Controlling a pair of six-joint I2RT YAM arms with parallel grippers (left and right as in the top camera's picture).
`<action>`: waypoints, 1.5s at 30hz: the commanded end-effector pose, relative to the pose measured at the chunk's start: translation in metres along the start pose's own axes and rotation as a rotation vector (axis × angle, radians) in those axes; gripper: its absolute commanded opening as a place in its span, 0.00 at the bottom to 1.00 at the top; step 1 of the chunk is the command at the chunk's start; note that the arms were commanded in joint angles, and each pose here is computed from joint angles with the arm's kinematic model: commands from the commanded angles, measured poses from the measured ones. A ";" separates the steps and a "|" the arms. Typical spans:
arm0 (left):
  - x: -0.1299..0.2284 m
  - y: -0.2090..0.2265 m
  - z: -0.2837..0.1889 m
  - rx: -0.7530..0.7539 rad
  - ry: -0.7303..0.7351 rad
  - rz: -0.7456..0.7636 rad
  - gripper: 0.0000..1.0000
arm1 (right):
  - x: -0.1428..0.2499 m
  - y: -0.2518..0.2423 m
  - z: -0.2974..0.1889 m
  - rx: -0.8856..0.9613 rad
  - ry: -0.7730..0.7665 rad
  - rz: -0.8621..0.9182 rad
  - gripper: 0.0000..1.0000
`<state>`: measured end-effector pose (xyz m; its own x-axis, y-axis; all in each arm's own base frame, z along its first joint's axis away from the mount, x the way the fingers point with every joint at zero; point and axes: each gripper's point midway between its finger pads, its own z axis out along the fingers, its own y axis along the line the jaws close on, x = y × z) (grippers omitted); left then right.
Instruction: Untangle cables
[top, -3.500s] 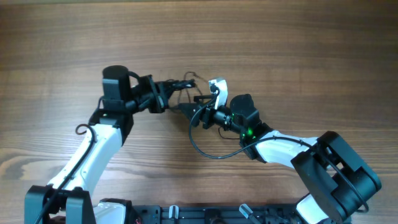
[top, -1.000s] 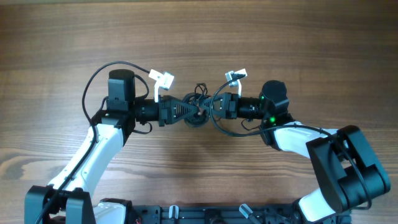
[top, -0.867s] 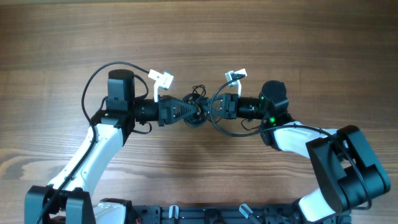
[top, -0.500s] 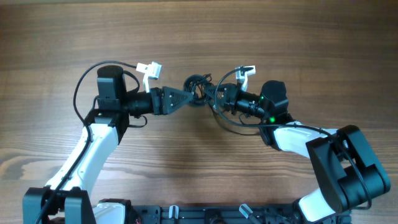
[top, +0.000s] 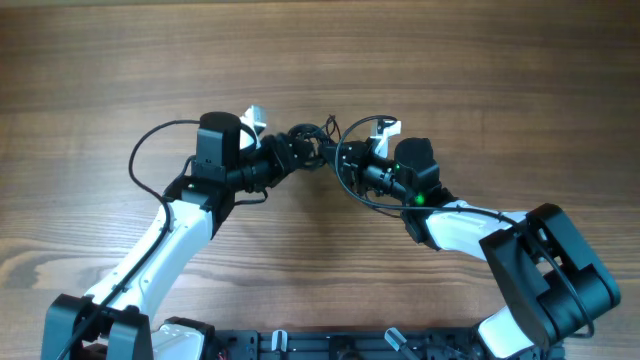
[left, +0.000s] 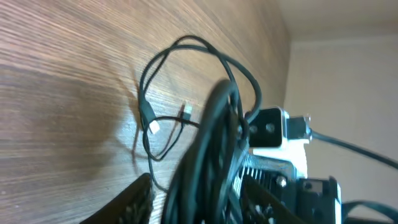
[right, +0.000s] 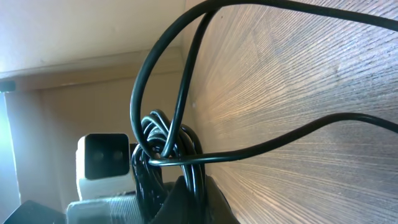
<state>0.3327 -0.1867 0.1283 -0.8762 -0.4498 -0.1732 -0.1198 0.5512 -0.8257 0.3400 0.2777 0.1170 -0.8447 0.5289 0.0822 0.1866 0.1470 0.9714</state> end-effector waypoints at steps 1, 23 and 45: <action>-0.010 -0.003 -0.003 -0.010 -0.053 -0.014 0.35 | 0.000 0.001 0.001 -0.001 -0.006 -0.005 0.04; -0.014 -0.007 -0.003 0.010 -0.069 -0.184 0.04 | 0.021 -0.016 0.007 0.073 0.036 0.322 0.34; -0.007 0.013 -0.003 -0.078 -0.062 -0.226 0.68 | -0.023 -0.004 0.006 0.063 -0.260 -0.280 0.04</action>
<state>0.3294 -0.1758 0.1116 -0.8015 -0.5980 0.0068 -0.3696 0.4863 -0.7917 0.3620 0.2660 0.1072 -0.7318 0.6459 -0.2175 0.0277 0.3471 0.9374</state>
